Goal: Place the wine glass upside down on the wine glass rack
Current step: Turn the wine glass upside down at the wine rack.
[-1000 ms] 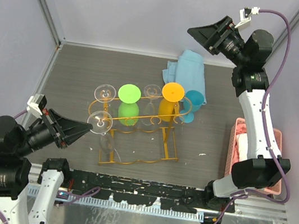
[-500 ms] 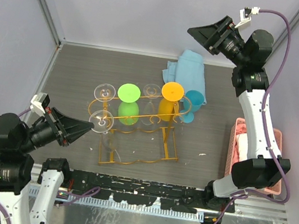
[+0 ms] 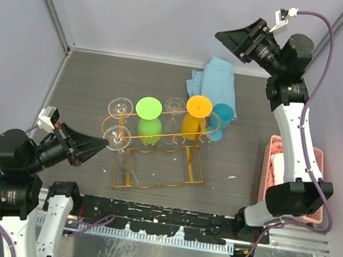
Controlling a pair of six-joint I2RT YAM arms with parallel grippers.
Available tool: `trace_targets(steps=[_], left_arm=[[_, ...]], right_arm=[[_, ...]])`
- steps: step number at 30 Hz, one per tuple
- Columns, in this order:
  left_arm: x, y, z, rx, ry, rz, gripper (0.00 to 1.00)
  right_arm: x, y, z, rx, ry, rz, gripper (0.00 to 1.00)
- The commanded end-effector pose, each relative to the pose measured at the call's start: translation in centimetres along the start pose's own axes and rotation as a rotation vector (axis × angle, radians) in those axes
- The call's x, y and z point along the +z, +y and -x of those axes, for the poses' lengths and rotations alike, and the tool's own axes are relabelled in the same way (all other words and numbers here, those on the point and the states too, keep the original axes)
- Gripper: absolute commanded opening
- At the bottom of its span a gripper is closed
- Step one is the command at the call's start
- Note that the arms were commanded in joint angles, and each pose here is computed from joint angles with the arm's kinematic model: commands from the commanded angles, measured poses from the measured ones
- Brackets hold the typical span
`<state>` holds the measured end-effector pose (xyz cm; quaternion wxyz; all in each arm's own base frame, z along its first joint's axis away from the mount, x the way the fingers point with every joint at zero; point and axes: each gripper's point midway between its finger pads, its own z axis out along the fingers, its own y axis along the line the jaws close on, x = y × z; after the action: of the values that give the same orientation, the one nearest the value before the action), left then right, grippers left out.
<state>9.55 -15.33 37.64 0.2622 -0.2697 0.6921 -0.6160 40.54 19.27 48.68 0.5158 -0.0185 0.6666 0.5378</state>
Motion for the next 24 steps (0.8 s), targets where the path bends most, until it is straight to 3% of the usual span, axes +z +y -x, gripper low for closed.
trace_targets(steps=[1,19,24], left_arm=[[-0.3,-1.2,-0.2,0.092,-0.008,-0.061,0.0],[-0.1,2.6,-0.2,0.075,-0.025,0.027,0.0],[-0.3,2.0,-0.3,0.088,-0.033,0.01,0.1]], right_arm=[[-0.3,1.1,1.0,-0.046,-0.038,0.022,0.82],[-0.3,1.0,1.1,-0.046,-0.039,0.02,0.82],[-0.3,0.9,1.1,-0.045,-0.039,0.018,0.82]])
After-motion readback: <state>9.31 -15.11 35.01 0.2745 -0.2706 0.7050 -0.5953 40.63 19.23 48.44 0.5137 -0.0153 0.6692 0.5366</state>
